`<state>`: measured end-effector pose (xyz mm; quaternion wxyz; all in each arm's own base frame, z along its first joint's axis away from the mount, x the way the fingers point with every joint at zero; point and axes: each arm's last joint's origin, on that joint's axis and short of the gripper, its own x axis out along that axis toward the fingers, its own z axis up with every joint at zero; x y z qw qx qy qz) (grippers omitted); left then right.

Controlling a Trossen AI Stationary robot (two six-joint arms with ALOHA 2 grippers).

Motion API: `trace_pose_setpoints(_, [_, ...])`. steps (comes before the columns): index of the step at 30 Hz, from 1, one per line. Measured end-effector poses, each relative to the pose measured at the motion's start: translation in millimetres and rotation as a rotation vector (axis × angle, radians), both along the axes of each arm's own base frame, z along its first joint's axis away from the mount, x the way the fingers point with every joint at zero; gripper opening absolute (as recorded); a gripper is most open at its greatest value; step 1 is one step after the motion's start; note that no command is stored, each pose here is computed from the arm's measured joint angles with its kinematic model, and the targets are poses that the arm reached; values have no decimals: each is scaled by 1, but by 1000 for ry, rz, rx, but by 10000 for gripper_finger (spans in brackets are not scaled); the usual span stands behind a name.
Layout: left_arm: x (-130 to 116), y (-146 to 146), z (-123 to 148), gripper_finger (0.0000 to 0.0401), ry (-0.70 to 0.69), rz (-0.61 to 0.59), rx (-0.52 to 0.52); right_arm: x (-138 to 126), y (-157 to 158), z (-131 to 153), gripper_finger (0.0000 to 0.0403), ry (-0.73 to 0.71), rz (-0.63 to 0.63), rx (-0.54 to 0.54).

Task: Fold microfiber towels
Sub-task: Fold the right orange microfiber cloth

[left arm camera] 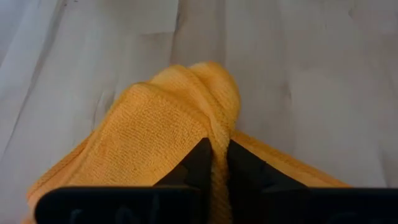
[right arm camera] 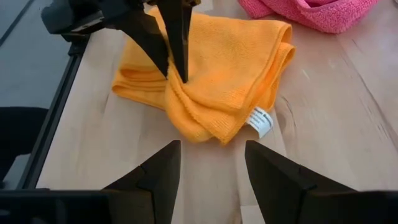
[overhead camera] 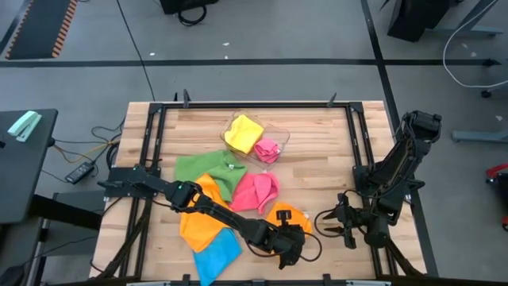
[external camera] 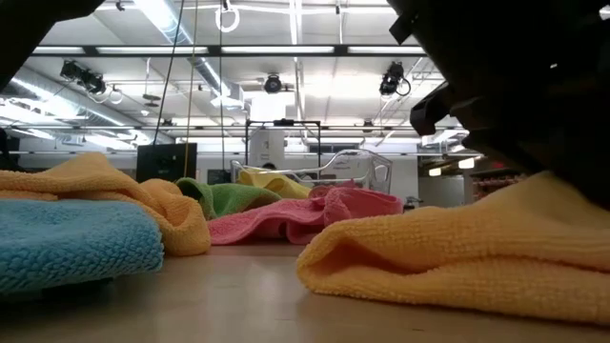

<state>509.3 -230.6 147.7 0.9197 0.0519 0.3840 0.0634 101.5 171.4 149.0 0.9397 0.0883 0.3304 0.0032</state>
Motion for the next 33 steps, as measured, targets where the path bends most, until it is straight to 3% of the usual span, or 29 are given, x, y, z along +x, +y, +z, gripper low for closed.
trace_pose_setpoints(5, [0,-1,1,49,2,-5,-32,0,0,0,188,0,-1,1])
trace_pose_setpoints(22, [0,-1,0,136,5,8,-42,0,1,0,188,-3,-2,10])
trace_pose_setpoints(33, [-1,-1,4,98,0,2,-40,0,1,0,188,-3,-2,10])
